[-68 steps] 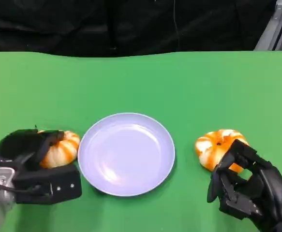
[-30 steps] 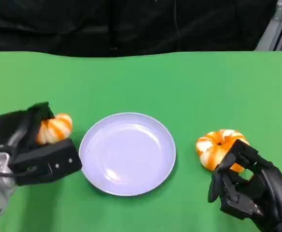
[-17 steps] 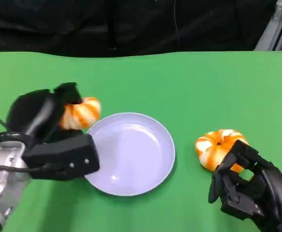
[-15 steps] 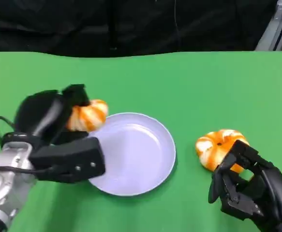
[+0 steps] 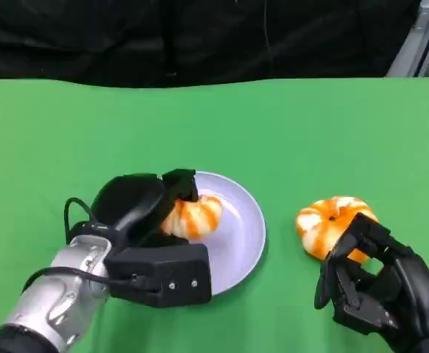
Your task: Grasp the bread from the table and place it into the plate.
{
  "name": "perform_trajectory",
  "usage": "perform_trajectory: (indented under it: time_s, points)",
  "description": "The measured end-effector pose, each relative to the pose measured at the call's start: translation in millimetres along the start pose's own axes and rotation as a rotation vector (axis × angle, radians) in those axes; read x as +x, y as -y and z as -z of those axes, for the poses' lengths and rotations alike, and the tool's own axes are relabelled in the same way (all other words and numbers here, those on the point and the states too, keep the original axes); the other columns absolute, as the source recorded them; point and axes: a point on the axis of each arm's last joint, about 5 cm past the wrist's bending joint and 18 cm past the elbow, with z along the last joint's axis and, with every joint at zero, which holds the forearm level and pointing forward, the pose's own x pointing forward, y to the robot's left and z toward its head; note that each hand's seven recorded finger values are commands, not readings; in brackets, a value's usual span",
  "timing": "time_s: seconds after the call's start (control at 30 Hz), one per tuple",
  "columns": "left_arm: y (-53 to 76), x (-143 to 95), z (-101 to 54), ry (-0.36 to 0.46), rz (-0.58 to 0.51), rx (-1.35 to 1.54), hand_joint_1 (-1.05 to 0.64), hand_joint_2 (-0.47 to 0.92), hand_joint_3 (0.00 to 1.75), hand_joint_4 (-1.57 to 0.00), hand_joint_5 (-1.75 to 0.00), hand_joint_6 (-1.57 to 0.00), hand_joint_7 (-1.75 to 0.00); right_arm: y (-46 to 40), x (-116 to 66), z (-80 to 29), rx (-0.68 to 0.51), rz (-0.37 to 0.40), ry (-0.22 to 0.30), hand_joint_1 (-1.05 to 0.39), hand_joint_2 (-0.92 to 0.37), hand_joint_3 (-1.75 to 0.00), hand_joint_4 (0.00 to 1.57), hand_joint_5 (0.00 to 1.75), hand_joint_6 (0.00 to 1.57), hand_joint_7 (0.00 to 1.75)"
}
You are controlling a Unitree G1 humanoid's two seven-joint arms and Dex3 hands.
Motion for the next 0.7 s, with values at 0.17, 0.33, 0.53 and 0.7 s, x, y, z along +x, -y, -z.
perform_trajectory:
  time_s: [0.17,0.33,0.53,0.7]
  points:
    - [5.2,0,1.7,0.014,0.026,-0.029,-0.31,0.92,0.20,-0.67,-1.07,-0.75,-0.67,-0.1,0.0,-0.1,0.000,-0.001,0.001,-0.11,-0.56,-1.21,0.87,1.75,0.63,1.71]
    - [-0.5,-1,2.6,0.038,0.131,-0.025,-0.98,0.92,0.47,-0.11,-0.03,-0.37,-0.02,-0.3,0.1,-0.3,0.001,-0.006,0.002,-0.12,-0.55,-1.21,0.87,1.75,0.63,1.71]
    - [-8.9,-3,7.7,0.045,0.231,0.012,-1.05,0.92,0.68,0.00,0.00,-0.07,0.00,-0.6,0.2,-1.4,-0.002,-0.006,0.008,-0.12,-0.55,-1.21,0.86,1.75,0.63,1.71]
    - [-10.7,-4,9.7,0.058,0.272,0.011,-1.05,0.92,0.71,0.00,0.00,0.00,0.00,-1.3,0.4,-2.4,-0.003,-0.007,0.013,-0.12,-0.56,-1.21,0.86,1.75,0.63,1.71]
